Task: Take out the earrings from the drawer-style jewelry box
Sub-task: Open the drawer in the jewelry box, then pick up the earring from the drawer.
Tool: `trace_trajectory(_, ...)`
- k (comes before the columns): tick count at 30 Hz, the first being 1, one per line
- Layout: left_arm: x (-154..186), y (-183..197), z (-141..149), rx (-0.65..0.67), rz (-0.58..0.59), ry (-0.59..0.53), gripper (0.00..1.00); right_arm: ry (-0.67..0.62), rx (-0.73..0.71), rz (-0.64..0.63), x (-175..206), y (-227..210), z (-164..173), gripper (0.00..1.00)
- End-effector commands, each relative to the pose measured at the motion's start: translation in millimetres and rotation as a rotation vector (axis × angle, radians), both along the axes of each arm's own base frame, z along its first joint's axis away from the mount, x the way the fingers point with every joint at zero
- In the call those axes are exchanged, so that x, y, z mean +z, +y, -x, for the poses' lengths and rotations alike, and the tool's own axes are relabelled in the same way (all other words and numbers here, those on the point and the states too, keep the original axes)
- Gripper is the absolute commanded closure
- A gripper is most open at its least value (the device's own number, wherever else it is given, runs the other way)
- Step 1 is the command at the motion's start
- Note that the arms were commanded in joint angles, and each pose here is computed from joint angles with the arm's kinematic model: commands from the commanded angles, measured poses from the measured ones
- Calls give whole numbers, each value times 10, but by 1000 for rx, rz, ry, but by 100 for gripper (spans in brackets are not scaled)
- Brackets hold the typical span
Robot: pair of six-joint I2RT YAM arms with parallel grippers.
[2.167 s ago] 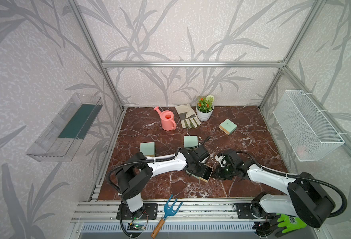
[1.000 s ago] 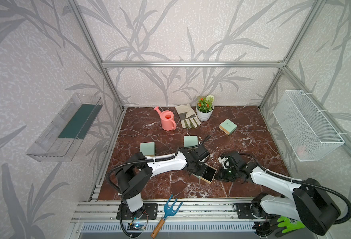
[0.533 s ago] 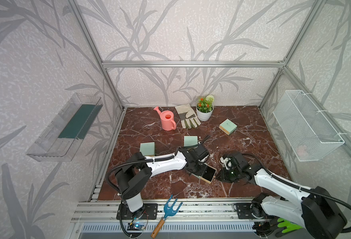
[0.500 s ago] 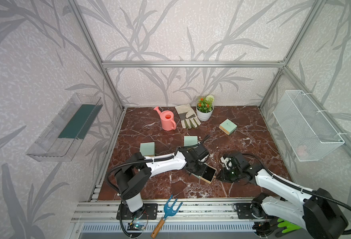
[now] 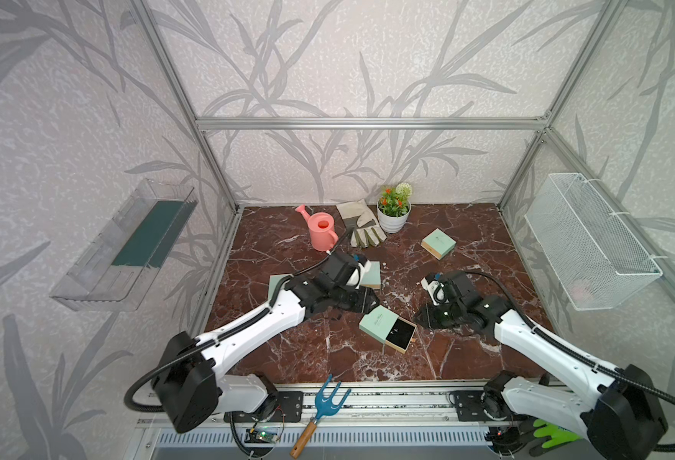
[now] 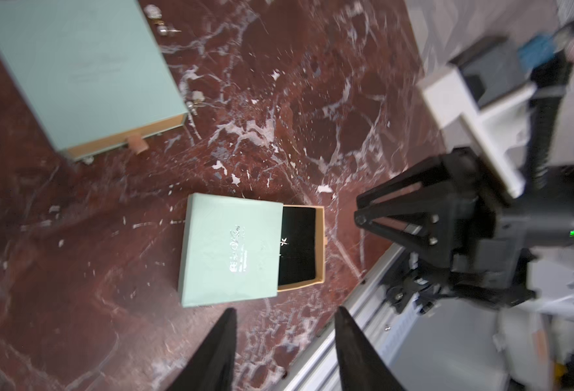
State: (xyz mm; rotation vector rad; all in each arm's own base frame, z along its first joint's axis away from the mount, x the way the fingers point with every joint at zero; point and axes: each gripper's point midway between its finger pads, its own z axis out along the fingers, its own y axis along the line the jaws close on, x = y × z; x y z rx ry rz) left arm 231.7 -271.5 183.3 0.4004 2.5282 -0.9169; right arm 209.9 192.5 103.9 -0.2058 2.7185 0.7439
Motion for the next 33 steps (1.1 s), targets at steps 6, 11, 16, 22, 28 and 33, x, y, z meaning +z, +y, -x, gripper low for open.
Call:
trace_trajectory(6,485,658,107,98,-75,-234,0,-14,116,98,-50,250,-53,73)
trace_trajectory(11,468,820,131,107,-111,-323,0,4,149,129,-139,372,-50,74)
trace_trajectory(16,362,744,148,127,-13,-299,1,41,179,153,-266,488,-4,74)
trace_trajectory(22,333,797,122,141,-51,-300,1,99,196,168,-434,562,34,77)
trace_trajectory(28,303,798,102,145,-58,-287,1,114,195,175,-494,564,59,80)
trace_trajectory(33,284,796,81,148,-60,-272,1,122,192,195,-531,550,47,82)
